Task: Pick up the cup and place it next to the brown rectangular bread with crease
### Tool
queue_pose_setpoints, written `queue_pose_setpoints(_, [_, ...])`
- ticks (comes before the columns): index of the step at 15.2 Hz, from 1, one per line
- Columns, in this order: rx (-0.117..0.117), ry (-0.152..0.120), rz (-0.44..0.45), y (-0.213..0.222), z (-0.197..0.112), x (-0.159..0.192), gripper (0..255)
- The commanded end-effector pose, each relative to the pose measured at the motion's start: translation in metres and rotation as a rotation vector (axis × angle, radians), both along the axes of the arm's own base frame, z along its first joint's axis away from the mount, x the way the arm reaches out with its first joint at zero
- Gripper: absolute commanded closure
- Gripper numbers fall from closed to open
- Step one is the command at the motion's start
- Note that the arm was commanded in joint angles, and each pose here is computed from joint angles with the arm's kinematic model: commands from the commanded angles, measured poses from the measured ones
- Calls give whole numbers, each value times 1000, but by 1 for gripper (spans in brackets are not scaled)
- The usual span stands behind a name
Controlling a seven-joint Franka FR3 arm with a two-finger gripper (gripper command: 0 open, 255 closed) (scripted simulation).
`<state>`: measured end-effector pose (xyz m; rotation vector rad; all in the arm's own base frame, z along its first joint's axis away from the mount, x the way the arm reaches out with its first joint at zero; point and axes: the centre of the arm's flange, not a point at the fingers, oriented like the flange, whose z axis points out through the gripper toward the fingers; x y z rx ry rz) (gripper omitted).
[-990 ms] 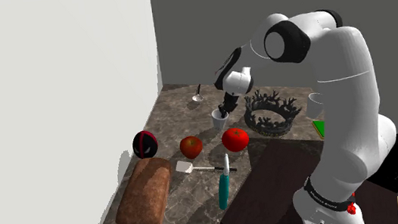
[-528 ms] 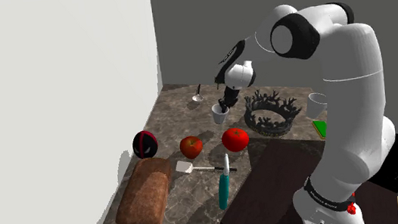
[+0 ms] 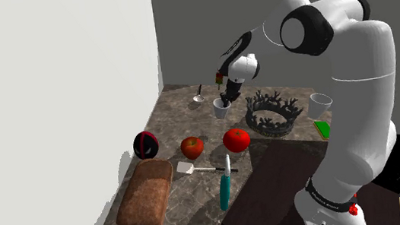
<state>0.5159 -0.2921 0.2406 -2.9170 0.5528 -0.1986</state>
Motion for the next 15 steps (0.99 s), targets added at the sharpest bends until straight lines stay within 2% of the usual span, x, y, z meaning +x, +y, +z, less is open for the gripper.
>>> queue_pose_setpoints(1, [0, 0, 0, 1, 10, 0, 255])
queue_pose_setpoints(15, [0, 0, 0, 1, 84, 0, 255])
